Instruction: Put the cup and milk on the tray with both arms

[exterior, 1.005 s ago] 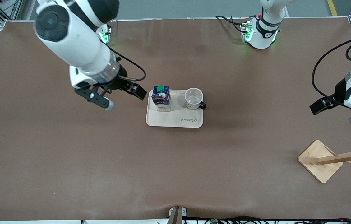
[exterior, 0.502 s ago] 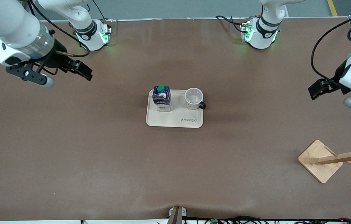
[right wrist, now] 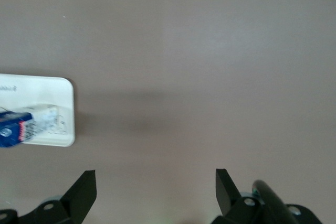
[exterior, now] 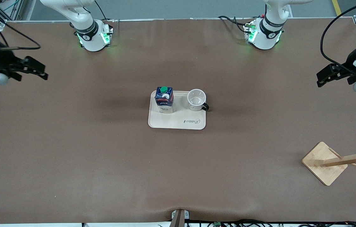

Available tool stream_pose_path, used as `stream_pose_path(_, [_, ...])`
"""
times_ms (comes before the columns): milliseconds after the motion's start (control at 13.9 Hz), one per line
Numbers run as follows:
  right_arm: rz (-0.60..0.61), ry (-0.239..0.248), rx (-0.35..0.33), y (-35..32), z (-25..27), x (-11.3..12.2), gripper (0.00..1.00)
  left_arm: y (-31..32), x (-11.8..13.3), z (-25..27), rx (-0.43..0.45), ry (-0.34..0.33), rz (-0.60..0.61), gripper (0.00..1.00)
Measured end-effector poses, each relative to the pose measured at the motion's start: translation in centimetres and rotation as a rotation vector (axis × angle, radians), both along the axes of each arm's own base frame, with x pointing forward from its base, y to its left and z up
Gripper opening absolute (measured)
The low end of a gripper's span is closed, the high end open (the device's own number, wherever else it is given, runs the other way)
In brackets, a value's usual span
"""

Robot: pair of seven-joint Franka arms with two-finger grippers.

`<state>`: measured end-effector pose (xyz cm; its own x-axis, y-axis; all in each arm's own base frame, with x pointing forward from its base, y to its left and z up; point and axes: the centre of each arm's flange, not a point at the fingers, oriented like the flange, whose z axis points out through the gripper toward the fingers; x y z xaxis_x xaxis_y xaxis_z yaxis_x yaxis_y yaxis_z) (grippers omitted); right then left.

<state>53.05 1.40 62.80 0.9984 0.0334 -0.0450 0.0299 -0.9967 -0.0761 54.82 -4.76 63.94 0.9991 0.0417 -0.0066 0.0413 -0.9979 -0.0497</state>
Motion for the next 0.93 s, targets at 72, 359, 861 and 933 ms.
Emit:
stream_pose_path(72, [0.007, -0.002, 0.002, -1.3, 0.0, 0.0, 1.0, 0.3, -0.6, 0.0, -0.011, 0.004, -0.007, 1.0])
stream_pose_path(359, [0.022, -0.04, 0.0, -1.3, 1.0, 1.0, 1.0, 0.5, -3.0, 0.1, -0.025, -0.002, -0.032, 1.0])
stream_pose_path(861, [0.025, 0.035, -0.013, -2.8, 1.0, 1.0, 1.0, -0.6, -3.7, 1.0, -0.024, -0.024, -0.062, 1.0])
stream_pose_path(933, [0.027, 0.032, -0.017, -2.7, 1.2, 1.0, 1.0, -0.5, -3.7, 1.1, -0.024, -0.025, -0.061, 1.0])
